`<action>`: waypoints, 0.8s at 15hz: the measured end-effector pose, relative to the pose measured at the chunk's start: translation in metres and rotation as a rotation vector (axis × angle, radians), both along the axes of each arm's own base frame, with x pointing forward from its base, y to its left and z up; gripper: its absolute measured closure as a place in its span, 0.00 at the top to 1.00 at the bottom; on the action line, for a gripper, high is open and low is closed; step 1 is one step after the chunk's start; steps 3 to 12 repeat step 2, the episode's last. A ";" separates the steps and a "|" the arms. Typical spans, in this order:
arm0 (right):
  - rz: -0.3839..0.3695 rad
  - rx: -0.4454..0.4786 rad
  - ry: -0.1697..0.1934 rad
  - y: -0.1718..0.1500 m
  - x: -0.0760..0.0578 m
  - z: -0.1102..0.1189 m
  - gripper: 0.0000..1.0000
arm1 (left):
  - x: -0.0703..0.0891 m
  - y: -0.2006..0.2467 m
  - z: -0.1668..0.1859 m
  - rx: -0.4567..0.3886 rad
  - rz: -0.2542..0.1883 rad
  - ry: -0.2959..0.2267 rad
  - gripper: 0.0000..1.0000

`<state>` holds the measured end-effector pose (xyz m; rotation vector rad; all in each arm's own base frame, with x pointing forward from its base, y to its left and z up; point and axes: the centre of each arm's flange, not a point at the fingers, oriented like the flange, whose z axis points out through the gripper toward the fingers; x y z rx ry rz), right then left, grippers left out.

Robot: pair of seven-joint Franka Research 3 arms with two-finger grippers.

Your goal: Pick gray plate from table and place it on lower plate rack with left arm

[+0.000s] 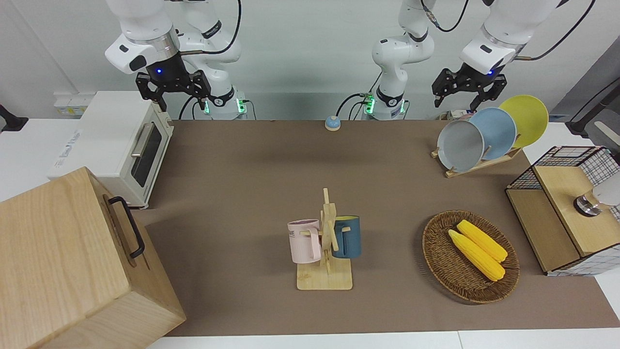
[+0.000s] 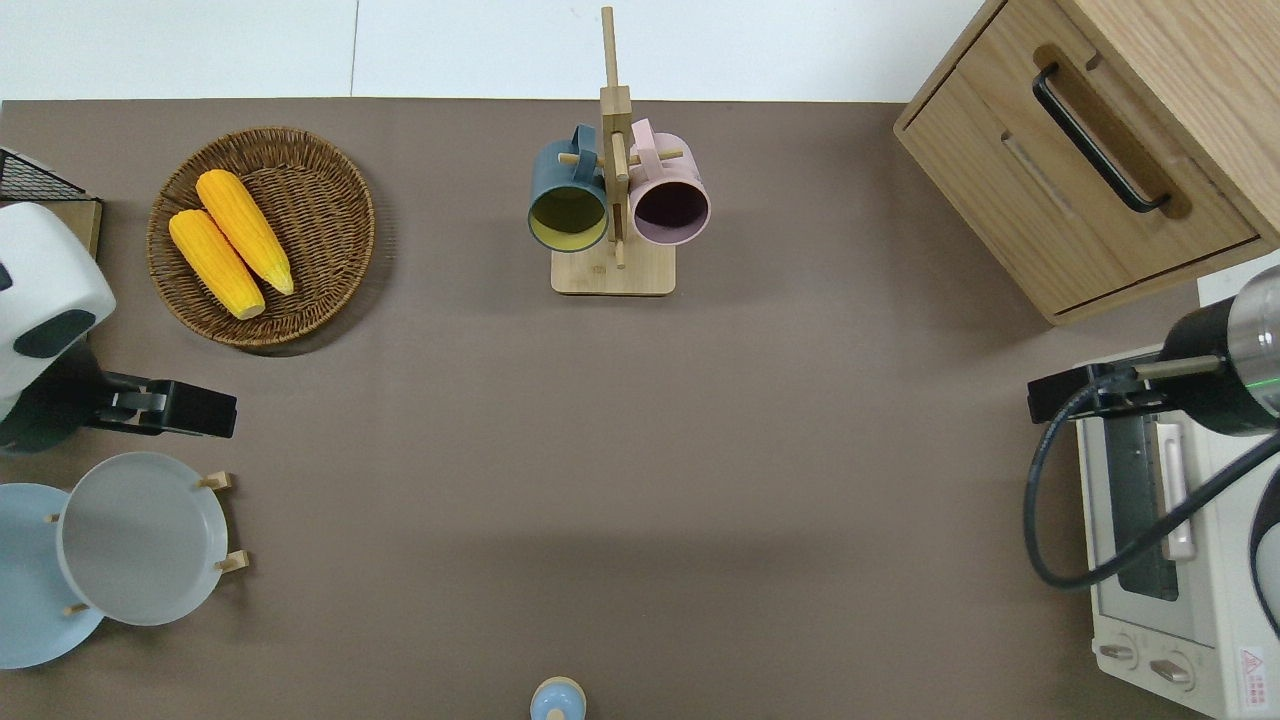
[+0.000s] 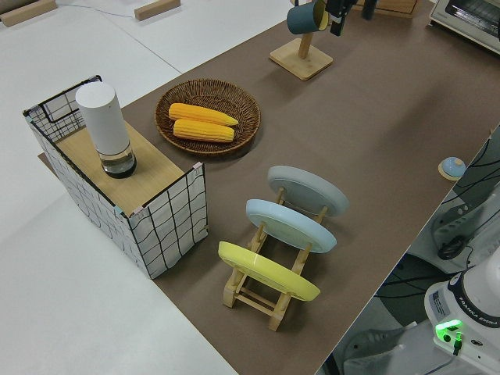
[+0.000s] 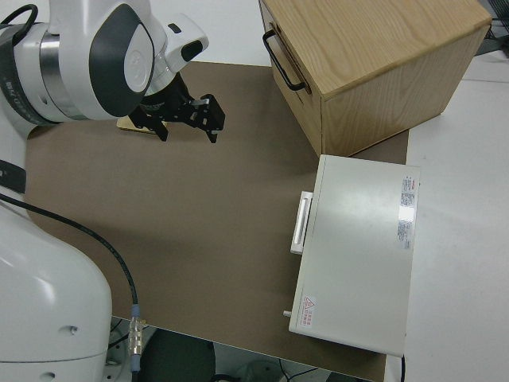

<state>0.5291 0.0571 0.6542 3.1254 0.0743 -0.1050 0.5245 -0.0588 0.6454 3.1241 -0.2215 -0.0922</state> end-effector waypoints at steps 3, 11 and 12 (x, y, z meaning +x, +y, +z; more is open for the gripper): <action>0.000 0.000 0.000 0.000 0.000 0.000 0.99 | 0.000 0.000 -0.006 0.001 0.000 0.008 1.00; 0.000 0.000 0.000 0.000 0.000 0.000 0.99 | 0.000 0.000 -0.006 0.001 0.000 0.008 1.00; 0.000 0.000 0.000 0.000 0.000 0.000 0.99 | 0.000 0.000 -0.006 0.001 0.000 0.008 1.00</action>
